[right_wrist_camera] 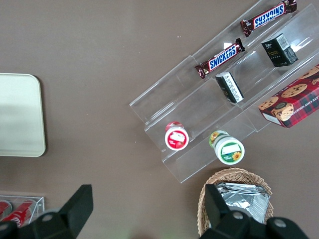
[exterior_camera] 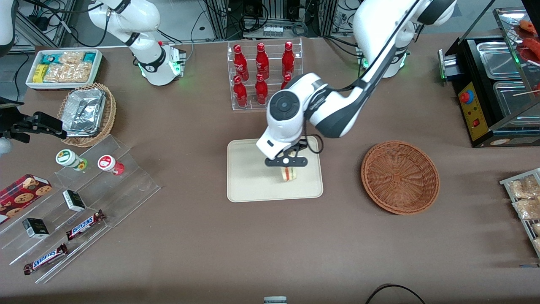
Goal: Place sandwich from basket to tray
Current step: 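Carry the sandwich with the left gripper over the white tray, then lower the sandwich onto the tray and open the left gripper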
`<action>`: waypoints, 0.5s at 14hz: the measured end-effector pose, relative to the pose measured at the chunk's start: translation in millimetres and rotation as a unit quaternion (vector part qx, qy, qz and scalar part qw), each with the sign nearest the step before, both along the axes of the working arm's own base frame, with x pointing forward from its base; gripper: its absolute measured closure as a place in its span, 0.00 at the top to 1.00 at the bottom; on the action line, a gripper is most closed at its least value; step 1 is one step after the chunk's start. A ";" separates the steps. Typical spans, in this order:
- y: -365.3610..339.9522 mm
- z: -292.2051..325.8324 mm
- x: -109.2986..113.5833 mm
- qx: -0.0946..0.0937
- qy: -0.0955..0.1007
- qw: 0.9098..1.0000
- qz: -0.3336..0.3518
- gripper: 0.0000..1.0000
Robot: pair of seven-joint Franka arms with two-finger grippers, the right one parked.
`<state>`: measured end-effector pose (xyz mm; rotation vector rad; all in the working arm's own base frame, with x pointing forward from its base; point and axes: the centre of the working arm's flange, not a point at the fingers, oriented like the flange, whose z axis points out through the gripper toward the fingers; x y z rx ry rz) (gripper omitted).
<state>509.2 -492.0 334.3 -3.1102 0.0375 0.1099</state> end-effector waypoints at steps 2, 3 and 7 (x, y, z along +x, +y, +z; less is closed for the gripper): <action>-20.0 -22.5 -6.9 -0.007 -0.017 1.000 -0.002 0.15; -28.8 -34.9 -11.0 -0.006 -0.029 1.000 -0.005 0.15; -47.0 -79.7 -24.4 0.010 -0.046 0.999 -0.006 0.15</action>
